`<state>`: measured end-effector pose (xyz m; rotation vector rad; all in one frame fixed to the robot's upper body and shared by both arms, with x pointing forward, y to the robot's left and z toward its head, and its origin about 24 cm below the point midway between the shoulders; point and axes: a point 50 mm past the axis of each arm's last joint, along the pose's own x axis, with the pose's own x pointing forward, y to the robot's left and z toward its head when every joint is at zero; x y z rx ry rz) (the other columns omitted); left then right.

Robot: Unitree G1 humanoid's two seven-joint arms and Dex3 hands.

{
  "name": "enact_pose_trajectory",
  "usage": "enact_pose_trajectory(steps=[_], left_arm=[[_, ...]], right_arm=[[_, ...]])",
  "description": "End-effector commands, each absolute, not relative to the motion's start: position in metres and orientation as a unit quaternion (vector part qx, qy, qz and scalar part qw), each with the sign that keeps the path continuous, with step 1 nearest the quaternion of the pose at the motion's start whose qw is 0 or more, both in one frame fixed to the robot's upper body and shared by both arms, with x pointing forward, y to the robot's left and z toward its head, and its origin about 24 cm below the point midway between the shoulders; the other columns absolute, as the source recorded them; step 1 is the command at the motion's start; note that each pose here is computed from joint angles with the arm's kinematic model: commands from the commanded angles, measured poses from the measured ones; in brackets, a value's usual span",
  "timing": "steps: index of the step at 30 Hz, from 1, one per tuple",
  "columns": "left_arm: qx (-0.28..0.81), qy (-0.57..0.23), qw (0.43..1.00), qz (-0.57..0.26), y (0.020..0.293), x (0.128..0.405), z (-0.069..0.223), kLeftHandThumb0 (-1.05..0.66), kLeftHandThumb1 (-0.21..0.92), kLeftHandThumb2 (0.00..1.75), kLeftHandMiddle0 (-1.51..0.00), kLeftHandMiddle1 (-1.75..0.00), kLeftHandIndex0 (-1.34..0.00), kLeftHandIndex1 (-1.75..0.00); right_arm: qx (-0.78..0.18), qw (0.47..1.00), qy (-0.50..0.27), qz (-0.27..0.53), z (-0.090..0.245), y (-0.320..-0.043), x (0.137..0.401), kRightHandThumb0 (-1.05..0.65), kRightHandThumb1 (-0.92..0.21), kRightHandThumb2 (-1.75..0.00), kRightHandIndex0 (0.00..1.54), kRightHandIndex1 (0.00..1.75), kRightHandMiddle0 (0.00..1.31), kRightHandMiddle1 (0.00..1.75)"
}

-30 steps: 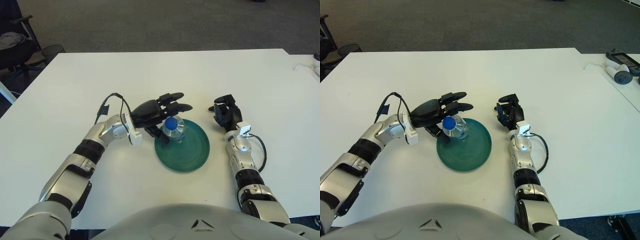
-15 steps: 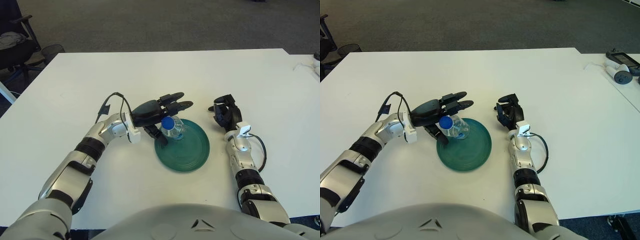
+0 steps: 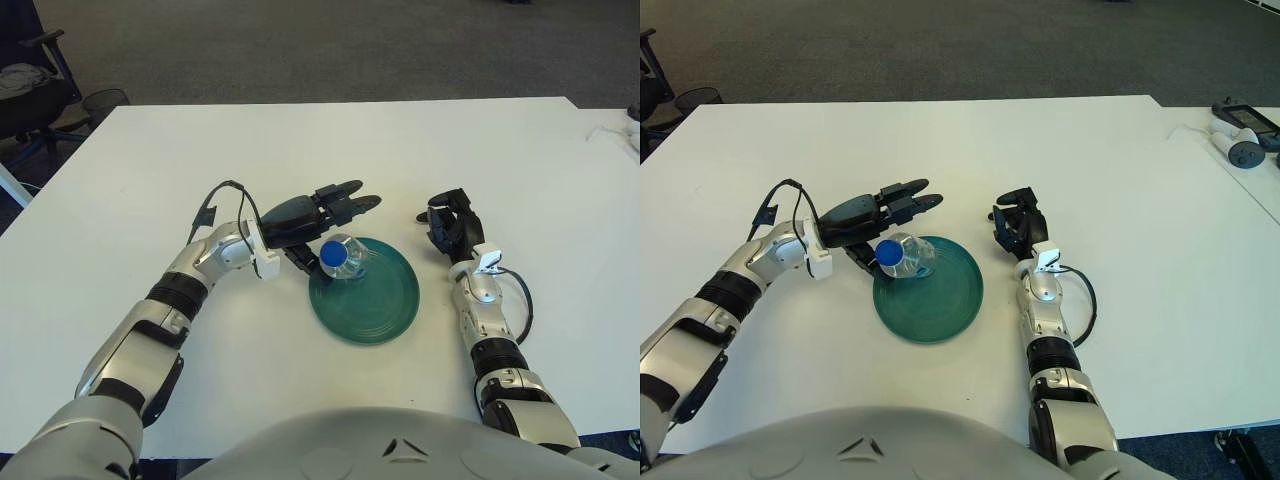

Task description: Put the bottle into the plate.

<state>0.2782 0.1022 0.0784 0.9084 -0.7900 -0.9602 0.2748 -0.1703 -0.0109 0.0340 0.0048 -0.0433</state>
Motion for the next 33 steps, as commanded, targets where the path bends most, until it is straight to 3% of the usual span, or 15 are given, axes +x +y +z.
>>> enact_pose_trajectory(steps=[1, 18, 24, 33], left_arm=[[0.416, -0.35, 0.72, -0.431, 0.108, 0.282, 0.082, -1.05, 0.81, 0.06, 0.0, 0.0, 0.0, -0.08], [0.421, -0.363, 0.713, -0.427, 0.112, 0.29, 0.093, -1.05, 0.8, 0.05, 0.0, 0.0, 0.0, -0.14], [0.464, -0.372, 0.672, -0.441, 0.113, 0.292, 0.102, -1.04, 0.8, 0.05, 0.0, 0.0, 0.0, -0.04], [0.527, -0.403, 0.572, -0.483, 0.108, 0.297, 0.146, -1.04, 0.84, 0.07, 0.0, 0.0, 0.0, 0.0]], right_arm=[[0.039, 0.989, 0.139, -0.025, -0.06, -0.161, 0.241, -0.01, -0.87, -0.53, 0.31, 1.5, 0.17, 1.75], [0.047, 0.988, 0.142, -0.03, -0.061, -0.159, 0.241, -0.01, -0.9, -0.51, 0.29, 1.52, 0.15, 1.75], [0.052, 0.988, 0.139, -0.029, -0.06, -0.157, 0.241, -0.01, -0.88, -0.52, 0.31, 1.5, 0.17, 1.75], [0.033, 0.988, 0.145, -0.035, -0.062, -0.153, 0.241, -0.01, -0.92, -0.44, 0.3, 1.43, 0.21, 1.75]])
